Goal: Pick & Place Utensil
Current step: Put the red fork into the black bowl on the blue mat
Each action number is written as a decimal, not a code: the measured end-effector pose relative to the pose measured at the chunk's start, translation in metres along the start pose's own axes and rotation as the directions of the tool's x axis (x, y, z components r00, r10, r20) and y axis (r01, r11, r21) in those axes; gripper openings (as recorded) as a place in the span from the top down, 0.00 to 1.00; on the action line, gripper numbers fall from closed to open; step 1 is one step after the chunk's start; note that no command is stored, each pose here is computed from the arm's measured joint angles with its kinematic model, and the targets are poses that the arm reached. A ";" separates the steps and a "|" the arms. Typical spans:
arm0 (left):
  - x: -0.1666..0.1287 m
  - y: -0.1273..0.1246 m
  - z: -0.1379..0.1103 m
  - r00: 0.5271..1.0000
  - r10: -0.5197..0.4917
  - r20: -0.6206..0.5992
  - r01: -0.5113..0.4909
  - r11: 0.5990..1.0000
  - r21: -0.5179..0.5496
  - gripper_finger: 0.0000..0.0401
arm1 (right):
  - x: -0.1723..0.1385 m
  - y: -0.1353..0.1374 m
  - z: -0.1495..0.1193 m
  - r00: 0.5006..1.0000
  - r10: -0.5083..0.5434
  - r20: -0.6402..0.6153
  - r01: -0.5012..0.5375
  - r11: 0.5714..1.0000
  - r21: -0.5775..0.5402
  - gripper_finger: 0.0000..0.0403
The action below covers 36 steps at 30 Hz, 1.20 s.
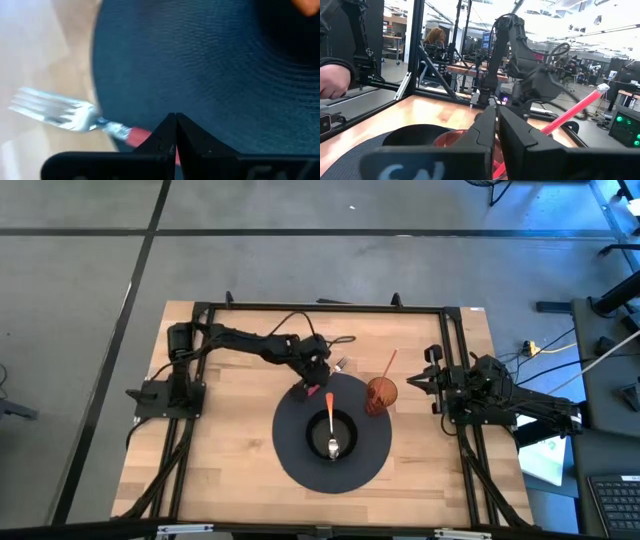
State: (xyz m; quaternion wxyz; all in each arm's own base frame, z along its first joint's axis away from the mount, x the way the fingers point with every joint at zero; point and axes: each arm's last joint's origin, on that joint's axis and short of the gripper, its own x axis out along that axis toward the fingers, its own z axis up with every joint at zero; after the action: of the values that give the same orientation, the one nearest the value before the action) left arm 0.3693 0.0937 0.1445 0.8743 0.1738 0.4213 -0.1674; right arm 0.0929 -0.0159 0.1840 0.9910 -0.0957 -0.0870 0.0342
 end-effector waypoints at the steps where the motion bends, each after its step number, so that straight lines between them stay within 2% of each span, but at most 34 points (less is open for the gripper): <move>1: 0.002 -0.002 0.001 1.000 -0.003 -0.006 0.003 1.000 0.006 0.99 | 0.000 0.000 0.000 1.000 0.000 0.000 0.000 1.000 0.000 0.94; 7: 0.007 -0.007 0.002 0.997 0.040 -0.068 -0.039 0.999 0.021 0.99 | 0.000 0.000 0.000 1.000 0.000 0.000 0.000 1.000 0.000 0.94; 18: 0.002 -0.001 -0.008 0.981 0.104 -0.165 -0.109 0.994 -0.023 0.99 | 0.000 0.000 0.000 1.000 0.000 0.000 0.000 1.000 0.000 0.94; 24: -0.004 0.012 -0.021 0.924 0.236 -0.302 -0.255 0.967 -0.024 0.99 | 0.000 0.000 0.000 1.000 0.000 0.000 0.000 1.000 0.000 0.94; 32: -0.013 0.032 -0.040 0.932 0.217 -0.289 -0.254 0.962 -0.097 0.99 | 0.000 0.000 0.000 1.000 0.000 -0.001 0.000 1.000 0.001 0.94; 36: -0.017 0.038 -0.037 0.944 0.211 -0.253 -0.235 0.969 -0.070 0.99 | 0.000 0.000 0.000 1.000 0.000 -0.001 0.000 1.000 0.001 0.94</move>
State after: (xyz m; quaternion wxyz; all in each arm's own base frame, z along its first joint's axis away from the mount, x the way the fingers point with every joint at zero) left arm 0.3510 0.1461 0.1425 0.8368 0.1961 0.5107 -0.0235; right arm 0.0929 -0.0159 0.1839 0.9911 -0.0953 -0.0867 0.0345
